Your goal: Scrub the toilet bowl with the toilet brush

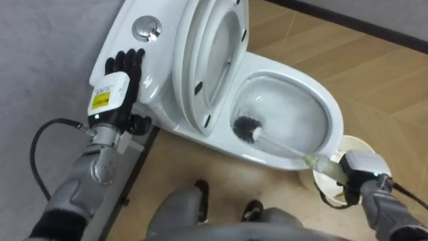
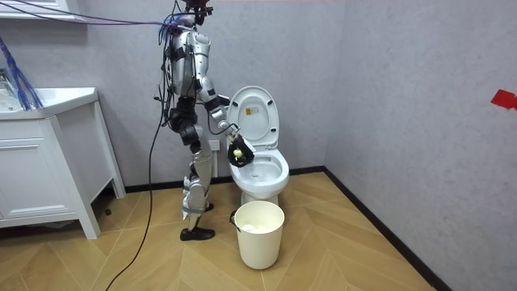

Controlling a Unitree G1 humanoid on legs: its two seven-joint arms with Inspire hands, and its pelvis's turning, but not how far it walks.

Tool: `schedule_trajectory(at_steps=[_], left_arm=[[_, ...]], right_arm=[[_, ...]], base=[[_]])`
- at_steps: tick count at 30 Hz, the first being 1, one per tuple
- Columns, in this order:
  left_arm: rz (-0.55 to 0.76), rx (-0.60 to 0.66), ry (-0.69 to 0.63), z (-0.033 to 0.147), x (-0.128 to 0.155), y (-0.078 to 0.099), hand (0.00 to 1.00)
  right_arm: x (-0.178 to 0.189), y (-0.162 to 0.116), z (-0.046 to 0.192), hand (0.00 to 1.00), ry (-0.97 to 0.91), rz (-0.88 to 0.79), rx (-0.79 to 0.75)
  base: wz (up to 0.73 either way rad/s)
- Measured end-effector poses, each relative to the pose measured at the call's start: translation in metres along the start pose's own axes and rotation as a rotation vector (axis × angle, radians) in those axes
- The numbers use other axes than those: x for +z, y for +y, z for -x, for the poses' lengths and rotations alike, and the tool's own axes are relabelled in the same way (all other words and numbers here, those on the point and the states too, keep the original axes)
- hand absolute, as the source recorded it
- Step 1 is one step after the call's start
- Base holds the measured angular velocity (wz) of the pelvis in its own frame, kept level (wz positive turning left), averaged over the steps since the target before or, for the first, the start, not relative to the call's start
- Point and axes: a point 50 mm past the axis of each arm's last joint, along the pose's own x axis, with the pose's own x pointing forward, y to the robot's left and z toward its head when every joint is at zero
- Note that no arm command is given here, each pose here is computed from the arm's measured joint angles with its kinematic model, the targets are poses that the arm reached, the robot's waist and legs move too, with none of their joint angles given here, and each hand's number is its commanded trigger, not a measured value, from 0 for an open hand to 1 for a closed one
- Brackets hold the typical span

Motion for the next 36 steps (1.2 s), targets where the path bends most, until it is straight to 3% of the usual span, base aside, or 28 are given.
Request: schedule_trajectory(at_steps=[6,15,20,25,30,36], left_arm=[[-0.020,0.098,-0.051,-0.020,0.011,0.019,0.00],[-0.016,0.239,-0.087,-0.020,0.021,0.034,0.00],[-0.045,0.263,-0.080,-0.019,0.020,0.034,0.00],[-0.054,0.303,-0.068,-0.017,0.016,0.029,0.00],[-0.064,0.325,-0.076,-0.018,0.017,0.026,0.00],[-0.072,0.376,-0.121,-0.029,0.028,0.032,0.00]], right_arm=[[-0.012,-0.022,-0.010,1.00,0.104,-0.246,0.012],[-0.006,-0.034,-0.018,1.00,0.213,-1.017,0.114],[0.004,-0.031,-0.019,1.00,0.182,-1.124,0.152],[0.002,-0.043,-0.021,1.00,0.142,-0.962,0.101],[-0.006,-0.074,-0.025,1.00,0.091,-0.548,-0.022],[-0.012,-0.114,-0.027,1.00,0.061,-0.172,-0.194]], base=[[0.02],[0.02],[0.05],[-0.05],[-0.02],[-0.04]])
